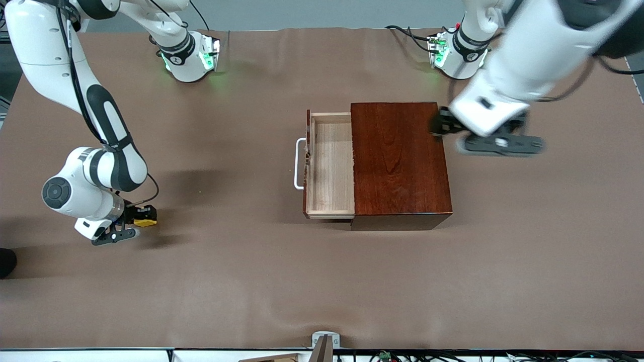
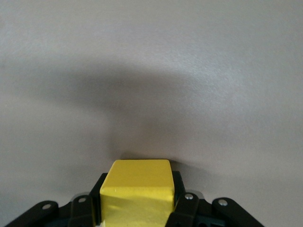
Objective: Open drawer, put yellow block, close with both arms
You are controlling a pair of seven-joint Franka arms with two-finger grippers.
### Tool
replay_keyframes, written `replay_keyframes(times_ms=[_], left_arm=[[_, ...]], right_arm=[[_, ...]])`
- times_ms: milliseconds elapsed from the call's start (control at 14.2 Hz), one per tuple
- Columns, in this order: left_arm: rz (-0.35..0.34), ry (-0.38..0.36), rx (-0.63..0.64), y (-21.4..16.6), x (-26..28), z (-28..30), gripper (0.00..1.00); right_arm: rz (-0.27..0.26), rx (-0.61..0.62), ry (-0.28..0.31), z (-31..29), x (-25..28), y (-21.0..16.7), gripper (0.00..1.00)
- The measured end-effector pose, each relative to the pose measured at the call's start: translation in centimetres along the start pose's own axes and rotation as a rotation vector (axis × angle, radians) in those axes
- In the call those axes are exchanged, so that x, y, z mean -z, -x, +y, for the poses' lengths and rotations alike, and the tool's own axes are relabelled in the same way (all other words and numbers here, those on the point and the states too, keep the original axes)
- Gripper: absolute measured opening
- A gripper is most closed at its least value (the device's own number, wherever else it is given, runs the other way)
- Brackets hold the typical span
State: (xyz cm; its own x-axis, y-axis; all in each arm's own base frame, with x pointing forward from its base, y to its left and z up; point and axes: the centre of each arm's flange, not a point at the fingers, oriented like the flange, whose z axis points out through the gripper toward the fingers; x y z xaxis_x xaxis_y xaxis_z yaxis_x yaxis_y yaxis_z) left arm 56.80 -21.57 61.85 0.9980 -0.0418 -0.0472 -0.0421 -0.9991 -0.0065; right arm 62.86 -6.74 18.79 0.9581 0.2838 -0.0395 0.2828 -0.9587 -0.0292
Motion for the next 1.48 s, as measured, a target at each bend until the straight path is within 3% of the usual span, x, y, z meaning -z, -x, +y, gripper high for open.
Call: replay_keyframes(times_ms=[282,493,705,1127,1480], left_arm=[[-0.02,-0.014,0.086,1.0,-0.3,-6.0,1.0],[-0.022,-0.017,0.119,1.3,-0.5,-10.7,1.0],[-0.009,-0.011,0.139,0.8,-0.6,-14.6,1.0],[0.046,-0.006,-0.04,0.1,-0.4,-15.1,1.0],[0.057,-0.003,0.023,-0.1,-0.4,-15.2,1.0]], right_arm=[[-0.005,0.113,-0.008,-0.1,1.8,-0.4,0.56],[-0.031,0.16,-0.036,-1.1,6.3,-1.5,0.56],[-0.019,0.234,-0.042,-3.4,11.6,-2.6,0.56],[-0.008,0.363,-0.047,-12.1,18.5,-3.6,0.56],[-0.016,0.419,-0.056,-19.8,23.0,-4.6,0.56]])
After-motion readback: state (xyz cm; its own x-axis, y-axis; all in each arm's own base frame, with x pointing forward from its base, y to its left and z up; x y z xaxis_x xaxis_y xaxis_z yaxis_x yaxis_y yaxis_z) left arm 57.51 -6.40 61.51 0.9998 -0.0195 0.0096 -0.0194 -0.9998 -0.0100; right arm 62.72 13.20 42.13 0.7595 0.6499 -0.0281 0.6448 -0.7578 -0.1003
